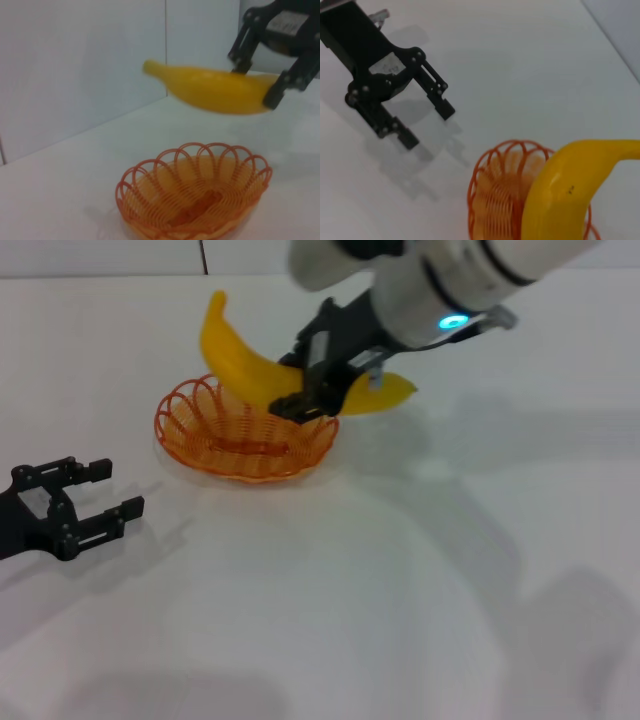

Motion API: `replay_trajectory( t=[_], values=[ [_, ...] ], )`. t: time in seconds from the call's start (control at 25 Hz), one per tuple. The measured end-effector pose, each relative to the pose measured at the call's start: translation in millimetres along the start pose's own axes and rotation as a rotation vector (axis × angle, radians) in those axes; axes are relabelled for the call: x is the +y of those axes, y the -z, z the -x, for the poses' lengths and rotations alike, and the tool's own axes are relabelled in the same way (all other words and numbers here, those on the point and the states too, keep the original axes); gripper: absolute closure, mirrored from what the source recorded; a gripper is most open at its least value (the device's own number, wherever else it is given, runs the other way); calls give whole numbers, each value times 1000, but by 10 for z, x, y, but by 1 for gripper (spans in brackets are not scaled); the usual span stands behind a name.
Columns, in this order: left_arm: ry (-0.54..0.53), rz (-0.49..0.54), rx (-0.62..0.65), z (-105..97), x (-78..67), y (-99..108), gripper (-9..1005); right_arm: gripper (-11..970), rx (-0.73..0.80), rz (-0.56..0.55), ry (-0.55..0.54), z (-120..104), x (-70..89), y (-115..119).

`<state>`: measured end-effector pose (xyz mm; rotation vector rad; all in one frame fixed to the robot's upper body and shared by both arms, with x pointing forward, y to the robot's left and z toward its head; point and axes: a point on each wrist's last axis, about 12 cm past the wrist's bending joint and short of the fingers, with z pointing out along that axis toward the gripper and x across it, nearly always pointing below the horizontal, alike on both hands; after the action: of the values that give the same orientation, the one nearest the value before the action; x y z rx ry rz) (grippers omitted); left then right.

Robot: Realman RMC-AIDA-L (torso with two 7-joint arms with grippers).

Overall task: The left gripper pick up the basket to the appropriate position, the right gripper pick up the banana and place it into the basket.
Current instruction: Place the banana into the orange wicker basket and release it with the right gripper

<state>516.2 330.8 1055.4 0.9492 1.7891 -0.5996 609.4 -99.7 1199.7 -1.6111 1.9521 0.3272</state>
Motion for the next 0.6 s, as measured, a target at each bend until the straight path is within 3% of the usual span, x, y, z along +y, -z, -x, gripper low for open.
replay_trajectory(
  t=[0.24, 0.6],
  values=[
    [-10, -8, 0, 31, 13, -29, 346, 418, 33, -15, 47, 228, -9, -254],
    [-15, -25, -1, 62, 15, -85, 346, 394, 62, -30, 65, 279, -8, -521]
  ],
)
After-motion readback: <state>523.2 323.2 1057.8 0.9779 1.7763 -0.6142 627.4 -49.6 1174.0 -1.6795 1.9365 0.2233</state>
